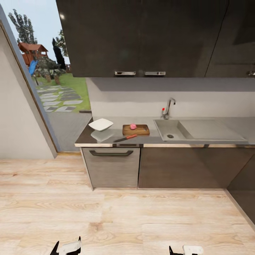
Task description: In the kitchen, take the Vidalia onion out of the sink, dice it on the chopping board with the paring knife, put the diced onion into the bowl on the countertop, then place both the paring knife and the chopping board into the sink.
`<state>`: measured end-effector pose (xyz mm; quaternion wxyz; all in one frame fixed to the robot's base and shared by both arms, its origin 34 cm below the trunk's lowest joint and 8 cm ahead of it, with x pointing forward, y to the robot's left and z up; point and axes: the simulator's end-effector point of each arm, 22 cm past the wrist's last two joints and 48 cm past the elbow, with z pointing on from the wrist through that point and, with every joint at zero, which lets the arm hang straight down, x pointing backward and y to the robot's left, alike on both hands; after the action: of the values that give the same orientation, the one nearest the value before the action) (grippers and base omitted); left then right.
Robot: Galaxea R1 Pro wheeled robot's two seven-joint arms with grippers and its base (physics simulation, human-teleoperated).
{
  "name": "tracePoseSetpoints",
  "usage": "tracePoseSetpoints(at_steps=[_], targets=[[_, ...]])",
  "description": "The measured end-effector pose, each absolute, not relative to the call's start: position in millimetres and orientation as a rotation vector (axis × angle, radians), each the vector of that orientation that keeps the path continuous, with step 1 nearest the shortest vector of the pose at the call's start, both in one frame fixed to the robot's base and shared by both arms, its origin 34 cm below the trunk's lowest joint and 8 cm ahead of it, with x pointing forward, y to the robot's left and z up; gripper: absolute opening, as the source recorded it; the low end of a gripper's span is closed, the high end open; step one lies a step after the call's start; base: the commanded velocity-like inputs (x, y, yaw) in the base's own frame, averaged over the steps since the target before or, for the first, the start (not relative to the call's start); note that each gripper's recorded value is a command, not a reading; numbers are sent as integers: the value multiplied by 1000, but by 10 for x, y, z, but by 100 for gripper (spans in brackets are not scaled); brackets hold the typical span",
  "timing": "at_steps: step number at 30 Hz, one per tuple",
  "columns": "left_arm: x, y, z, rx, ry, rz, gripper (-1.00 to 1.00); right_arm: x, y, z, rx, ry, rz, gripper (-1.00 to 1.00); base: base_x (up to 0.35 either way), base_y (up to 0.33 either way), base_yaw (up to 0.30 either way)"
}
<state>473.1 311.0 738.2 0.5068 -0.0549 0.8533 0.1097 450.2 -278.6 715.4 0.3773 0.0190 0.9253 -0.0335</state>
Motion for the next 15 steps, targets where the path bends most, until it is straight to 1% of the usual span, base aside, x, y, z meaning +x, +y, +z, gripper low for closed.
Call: tracePoseSetpoints(at_steps=[15], targets=[[4792, 3110, 7468, -135, 2034, 262, 100, 4566, -2789, 7232, 50, 2343, -86, 100, 0, 0, 0]])
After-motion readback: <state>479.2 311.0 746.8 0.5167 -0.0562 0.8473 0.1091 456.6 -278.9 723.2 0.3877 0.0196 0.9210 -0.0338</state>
